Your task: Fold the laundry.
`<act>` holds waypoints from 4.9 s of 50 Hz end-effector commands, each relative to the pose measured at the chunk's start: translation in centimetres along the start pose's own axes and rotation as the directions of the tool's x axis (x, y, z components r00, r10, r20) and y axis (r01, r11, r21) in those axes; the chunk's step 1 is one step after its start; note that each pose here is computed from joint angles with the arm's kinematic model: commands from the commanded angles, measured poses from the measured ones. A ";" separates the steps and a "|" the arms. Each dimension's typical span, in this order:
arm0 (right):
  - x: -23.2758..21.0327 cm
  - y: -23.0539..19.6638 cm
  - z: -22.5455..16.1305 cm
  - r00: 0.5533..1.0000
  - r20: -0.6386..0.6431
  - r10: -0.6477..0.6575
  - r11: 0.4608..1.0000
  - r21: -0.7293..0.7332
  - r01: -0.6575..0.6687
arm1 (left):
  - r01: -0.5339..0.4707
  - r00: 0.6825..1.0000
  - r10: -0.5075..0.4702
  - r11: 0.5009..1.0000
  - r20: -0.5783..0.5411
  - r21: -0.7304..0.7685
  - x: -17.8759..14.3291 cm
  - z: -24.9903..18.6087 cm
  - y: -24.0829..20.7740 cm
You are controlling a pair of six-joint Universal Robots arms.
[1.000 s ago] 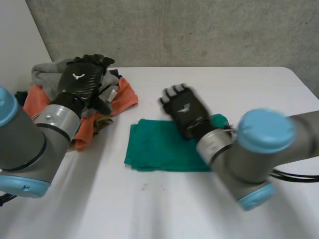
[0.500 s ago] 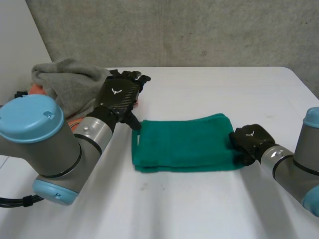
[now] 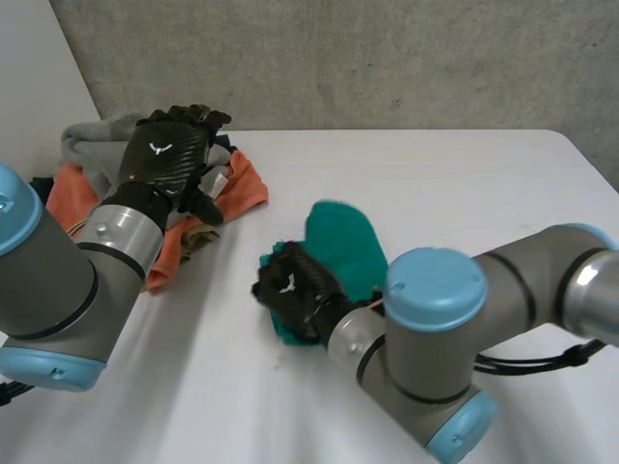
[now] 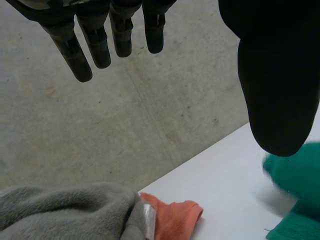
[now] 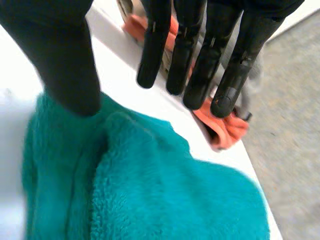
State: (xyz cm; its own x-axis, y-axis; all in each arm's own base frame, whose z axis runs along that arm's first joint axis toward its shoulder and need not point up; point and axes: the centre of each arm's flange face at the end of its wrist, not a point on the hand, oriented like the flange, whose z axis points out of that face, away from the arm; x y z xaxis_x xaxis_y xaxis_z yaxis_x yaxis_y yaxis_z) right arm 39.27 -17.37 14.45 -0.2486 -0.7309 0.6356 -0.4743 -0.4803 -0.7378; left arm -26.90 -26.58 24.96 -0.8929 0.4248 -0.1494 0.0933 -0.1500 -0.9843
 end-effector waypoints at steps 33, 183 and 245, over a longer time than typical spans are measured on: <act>14.6 8.4 -5.9 0.578 -0.500 0.645 0.647 -0.045 -0.761 | -0.121 0.962 0.047 0.956 -0.271 -0.266 11.6 -1.2 8.1; 6.5 11.8 -3.5 0.332 -0.365 0.870 0.349 -0.021 -0.937 | 0.071 0.833 -0.151 0.983 -0.532 -0.167 6.3 -0.7 -2.0; 34.0 33.1 -8.6 0.074 -0.873 0.483 0.655 0.303 -0.692 | 0.073 0.833 -0.160 0.981 -0.530 -0.181 6.4 -0.5 -1.4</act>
State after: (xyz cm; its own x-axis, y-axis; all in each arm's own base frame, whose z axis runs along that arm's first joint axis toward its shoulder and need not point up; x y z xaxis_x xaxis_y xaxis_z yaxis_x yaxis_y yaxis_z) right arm 11.72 -51.31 15.41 -0.9857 0.0637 -0.1562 0.1584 0.0309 -0.9869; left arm -32.50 -23.19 25.55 -0.5240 0.8514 -0.0210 0.1025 0.0386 -0.9940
